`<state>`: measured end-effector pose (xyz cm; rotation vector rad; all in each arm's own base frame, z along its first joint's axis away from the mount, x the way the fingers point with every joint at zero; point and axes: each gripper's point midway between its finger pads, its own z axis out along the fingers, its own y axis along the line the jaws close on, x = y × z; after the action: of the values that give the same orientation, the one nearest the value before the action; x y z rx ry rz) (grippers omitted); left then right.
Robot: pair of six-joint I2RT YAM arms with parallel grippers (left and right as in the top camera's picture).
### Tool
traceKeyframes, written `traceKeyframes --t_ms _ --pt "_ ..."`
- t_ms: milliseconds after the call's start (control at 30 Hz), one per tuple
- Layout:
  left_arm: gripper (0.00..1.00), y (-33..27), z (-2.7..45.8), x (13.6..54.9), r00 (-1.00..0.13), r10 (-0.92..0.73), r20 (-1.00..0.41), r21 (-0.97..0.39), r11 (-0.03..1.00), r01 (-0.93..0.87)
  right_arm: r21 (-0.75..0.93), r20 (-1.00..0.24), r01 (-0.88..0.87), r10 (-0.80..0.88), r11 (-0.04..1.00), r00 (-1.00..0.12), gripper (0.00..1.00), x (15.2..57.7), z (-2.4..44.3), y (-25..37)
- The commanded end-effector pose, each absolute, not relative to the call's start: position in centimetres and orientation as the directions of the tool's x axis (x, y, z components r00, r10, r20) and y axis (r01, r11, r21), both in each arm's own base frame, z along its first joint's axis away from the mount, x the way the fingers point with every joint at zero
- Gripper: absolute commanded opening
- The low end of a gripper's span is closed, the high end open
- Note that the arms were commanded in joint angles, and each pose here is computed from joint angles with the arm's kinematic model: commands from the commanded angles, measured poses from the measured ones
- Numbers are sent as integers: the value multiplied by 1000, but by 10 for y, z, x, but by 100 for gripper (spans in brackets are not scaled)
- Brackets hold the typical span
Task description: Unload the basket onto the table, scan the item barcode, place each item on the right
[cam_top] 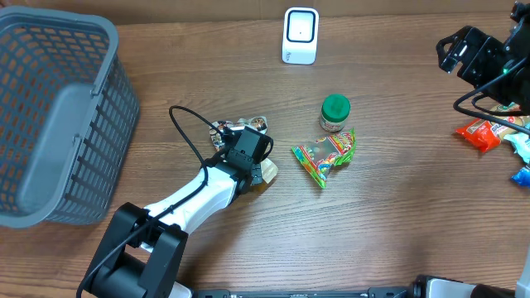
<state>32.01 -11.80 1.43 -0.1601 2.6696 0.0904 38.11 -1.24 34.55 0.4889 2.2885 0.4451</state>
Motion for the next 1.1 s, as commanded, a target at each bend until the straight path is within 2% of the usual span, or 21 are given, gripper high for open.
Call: traceKeyframes --t_ms 0,200,367,533,733,833,967,1067 --pt "4 -123 3 316 -910 -57 -410 32 997 -77 453 -614 186 457 872 -644 96 377 353 -9" --pt "4 -138 37 331 -876 -23 -481 -26 1000 -12 453 -615 186 456 872 -643 96 378 353 -9" --pt "4 -164 107 344 -806 49 -590 -116 983 145 453 -620 183 456 873 -639 96 378 355 -9" --pt "4 -178 172 338 -726 95 -681 -167 945 280 446 -637 142 425 884 -643 96 377 359 -5" --pt "4 -190 220 323 -631 136 -764 -194 884 425 450 -726 -143 267 881 -634 96 370 386 29" --pt "4 -202 231 312 -603 171 -779 -239 809 538 420 -783 -327 156 846 -602 96 360 401 50" --pt "4 -216 246 300 -560 190 -806 -316 662 680 329 -878 -636 -21 698 -478 96 332 421 81" --pt "4 -215 263 303 -526 150 -837 -347 598 722 261 -922 -761 -79 594 -378 96 314 428 86"
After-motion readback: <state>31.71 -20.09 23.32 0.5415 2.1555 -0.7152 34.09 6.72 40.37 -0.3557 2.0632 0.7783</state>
